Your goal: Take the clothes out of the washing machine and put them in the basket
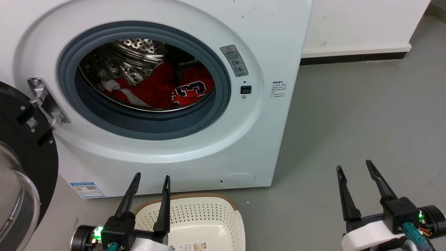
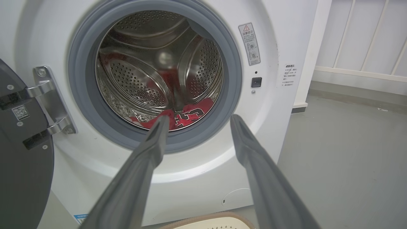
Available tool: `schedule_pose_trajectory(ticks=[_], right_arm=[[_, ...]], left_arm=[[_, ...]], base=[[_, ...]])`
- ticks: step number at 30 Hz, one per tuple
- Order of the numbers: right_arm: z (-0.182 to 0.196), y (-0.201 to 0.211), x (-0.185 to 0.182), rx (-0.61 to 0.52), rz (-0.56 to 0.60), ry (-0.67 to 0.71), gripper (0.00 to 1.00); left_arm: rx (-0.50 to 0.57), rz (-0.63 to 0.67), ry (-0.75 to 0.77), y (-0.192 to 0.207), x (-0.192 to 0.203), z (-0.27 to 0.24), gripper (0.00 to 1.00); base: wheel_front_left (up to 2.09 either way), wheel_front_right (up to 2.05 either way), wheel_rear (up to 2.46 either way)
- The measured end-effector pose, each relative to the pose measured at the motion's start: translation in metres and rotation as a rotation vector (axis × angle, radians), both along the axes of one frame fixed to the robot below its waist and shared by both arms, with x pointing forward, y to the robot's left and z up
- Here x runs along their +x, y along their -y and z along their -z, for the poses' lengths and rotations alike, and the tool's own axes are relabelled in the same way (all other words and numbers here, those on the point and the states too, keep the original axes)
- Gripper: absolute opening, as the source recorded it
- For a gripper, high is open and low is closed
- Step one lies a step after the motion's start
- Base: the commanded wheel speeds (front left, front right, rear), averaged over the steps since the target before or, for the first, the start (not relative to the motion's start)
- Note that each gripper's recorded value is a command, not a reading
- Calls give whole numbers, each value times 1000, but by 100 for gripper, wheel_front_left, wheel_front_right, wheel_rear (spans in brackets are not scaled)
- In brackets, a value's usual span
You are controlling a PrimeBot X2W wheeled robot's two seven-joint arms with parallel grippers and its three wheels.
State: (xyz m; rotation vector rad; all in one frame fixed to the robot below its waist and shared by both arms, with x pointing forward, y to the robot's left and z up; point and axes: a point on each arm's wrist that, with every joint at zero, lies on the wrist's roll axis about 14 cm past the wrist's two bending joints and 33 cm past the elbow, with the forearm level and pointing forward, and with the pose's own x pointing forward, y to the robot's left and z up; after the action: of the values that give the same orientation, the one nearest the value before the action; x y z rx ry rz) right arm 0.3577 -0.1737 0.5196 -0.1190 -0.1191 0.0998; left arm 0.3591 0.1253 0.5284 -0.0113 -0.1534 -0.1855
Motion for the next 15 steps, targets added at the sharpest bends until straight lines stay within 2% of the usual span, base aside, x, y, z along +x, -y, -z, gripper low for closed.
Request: schedule_pose_trajectory(ticks=[9, 15], right_arm=[[-4, 5, 13, 13, 15, 12, 100], [11, 25, 39, 16, 71, -26, 100]], left_arm=[[12, -41, -38, -10, 19, 14, 100], [58, -60, -66, -30, 81, 33, 100]], base=[[0, 0, 0], [0, 0, 0]])
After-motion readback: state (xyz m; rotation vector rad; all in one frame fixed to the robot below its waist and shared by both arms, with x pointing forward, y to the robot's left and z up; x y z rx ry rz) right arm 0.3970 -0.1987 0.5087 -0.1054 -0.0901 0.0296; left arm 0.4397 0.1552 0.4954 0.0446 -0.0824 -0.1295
